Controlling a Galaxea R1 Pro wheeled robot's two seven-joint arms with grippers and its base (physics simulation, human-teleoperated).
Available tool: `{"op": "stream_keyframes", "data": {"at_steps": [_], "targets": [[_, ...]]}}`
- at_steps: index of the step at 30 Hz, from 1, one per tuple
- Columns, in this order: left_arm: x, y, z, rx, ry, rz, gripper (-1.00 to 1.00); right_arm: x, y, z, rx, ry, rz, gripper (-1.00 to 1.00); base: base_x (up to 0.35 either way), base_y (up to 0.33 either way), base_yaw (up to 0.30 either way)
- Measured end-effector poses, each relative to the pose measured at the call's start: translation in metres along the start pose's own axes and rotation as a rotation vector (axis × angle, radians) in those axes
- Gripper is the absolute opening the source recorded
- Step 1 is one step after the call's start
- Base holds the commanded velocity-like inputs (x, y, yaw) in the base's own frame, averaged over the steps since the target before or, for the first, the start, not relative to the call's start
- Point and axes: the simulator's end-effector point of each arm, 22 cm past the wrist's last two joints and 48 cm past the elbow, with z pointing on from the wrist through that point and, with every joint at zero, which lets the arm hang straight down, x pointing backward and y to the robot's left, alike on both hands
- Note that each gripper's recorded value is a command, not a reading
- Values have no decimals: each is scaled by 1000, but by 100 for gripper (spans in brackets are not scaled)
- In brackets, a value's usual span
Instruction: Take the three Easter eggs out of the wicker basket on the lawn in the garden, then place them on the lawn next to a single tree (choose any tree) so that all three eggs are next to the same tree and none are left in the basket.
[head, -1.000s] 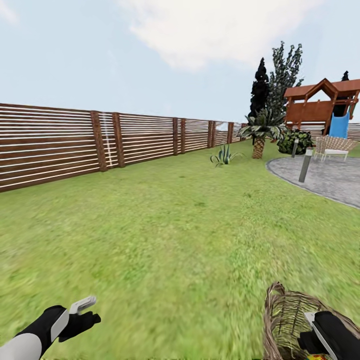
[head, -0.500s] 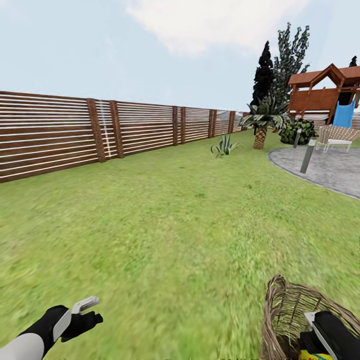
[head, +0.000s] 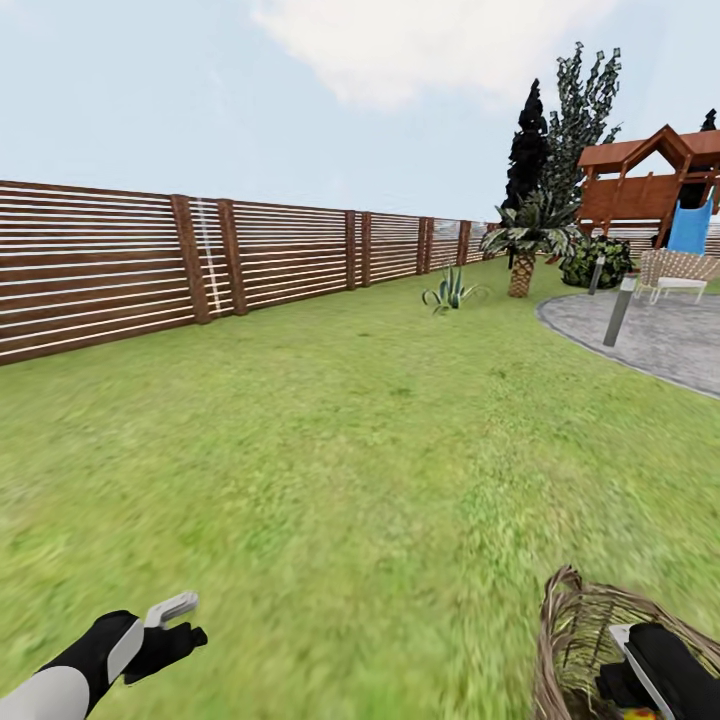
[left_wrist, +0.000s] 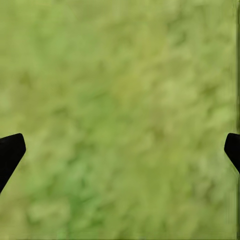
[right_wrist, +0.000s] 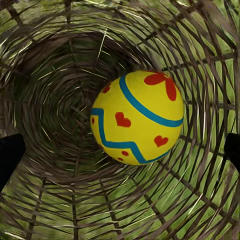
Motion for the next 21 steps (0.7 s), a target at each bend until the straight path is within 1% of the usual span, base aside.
{"op": "stream_keyframes", "data": {"at_steps": [2, 6, 11, 15, 21], "targets": [[0, 0, 0, 0, 0, 0, 100, 0, 0, 0, 0, 0, 0, 100, 275, 0, 0], [0, 0, 0, 0, 0, 0, 100, 0, 0, 0, 0, 1, 0, 100, 97, 0, 0], [0, 0, 0, -1, -1, 0, 100, 0, 0, 0, 0, 1, -1, 100, 15, -13, 0], [0, 0, 0, 0, -1, 0, 100, 0, 0, 0, 1, 1, 0, 100, 2, -183, 0], [1, -2, 1, 3, 1, 1, 100, 0, 0, 0, 0, 1, -1, 100, 0, -16, 0]]}}
